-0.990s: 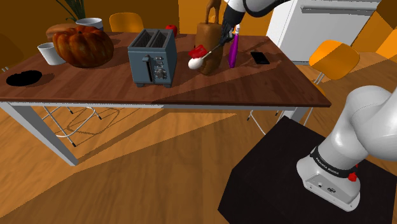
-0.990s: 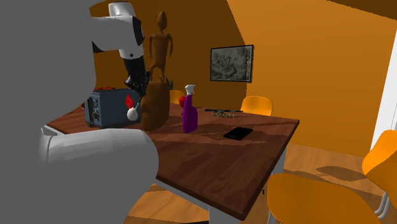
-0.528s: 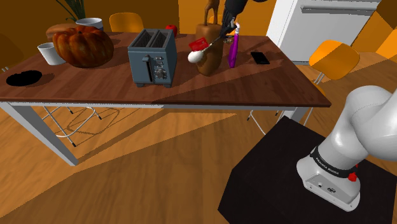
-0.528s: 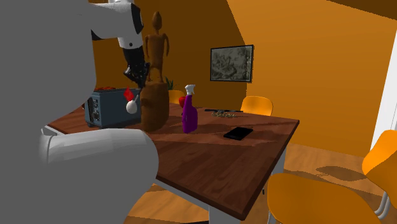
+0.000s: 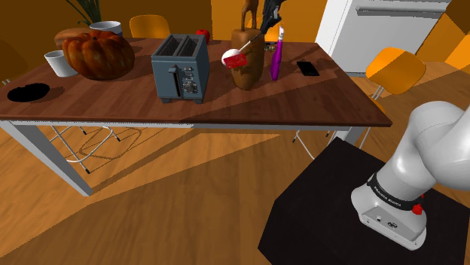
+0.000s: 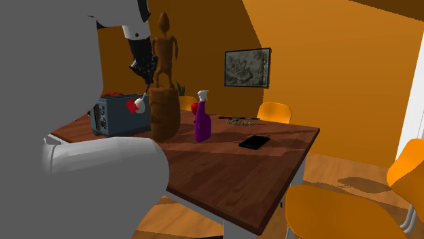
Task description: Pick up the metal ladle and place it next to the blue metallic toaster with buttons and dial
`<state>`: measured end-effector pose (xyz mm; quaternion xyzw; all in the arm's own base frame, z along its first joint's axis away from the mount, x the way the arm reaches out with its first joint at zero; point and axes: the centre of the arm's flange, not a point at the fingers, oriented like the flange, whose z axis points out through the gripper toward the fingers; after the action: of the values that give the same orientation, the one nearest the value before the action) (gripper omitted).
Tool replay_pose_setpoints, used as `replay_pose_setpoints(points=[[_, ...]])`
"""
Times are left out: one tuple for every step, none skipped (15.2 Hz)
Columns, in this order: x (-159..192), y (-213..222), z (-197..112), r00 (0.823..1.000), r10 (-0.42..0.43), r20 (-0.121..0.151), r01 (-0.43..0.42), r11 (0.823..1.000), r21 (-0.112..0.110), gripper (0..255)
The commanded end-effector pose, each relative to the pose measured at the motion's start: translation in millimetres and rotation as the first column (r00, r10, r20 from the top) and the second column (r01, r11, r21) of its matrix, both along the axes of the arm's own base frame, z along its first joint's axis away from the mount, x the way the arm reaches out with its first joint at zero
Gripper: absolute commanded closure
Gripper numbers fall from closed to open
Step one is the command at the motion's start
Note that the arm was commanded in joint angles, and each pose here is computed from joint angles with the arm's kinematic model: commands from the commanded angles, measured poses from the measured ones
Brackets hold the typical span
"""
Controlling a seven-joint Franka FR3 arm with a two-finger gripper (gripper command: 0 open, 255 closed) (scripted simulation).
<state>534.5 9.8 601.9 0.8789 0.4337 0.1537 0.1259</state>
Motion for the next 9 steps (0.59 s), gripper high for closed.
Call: replay_pose_setpoints(points=[[4, 19, 3, 1.000, -0.001, 0.001, 0.001, 1.000, 0.000, 255], [7, 32, 3, 1.000, -0.001, 0.001, 0.001, 1.000, 0.000, 255], [9, 45, 3, 1.000, -0.001, 0.001, 0.001, 1.000, 0.000, 255], [12, 58, 3, 1.000, -0.001, 0.001, 0.001, 1.000, 0.000, 255], [15, 71, 3, 1.000, -0.001, 0.001, 0.001, 1.000, 0.000, 255], [17, 84, 3, 1.000, -0.001, 0.001, 0.001, 1.000, 0.000, 255], [20, 97, 3, 1.000, -0.001, 0.001, 0.001, 1.000, 0.000, 255], [23, 110, 3, 1.000, -0.001, 0.001, 0.001, 1.000, 0.000, 255], [25, 123, 3, 1.000, -0.001, 0.001, 0.001, 1.000, 0.000, 255]])
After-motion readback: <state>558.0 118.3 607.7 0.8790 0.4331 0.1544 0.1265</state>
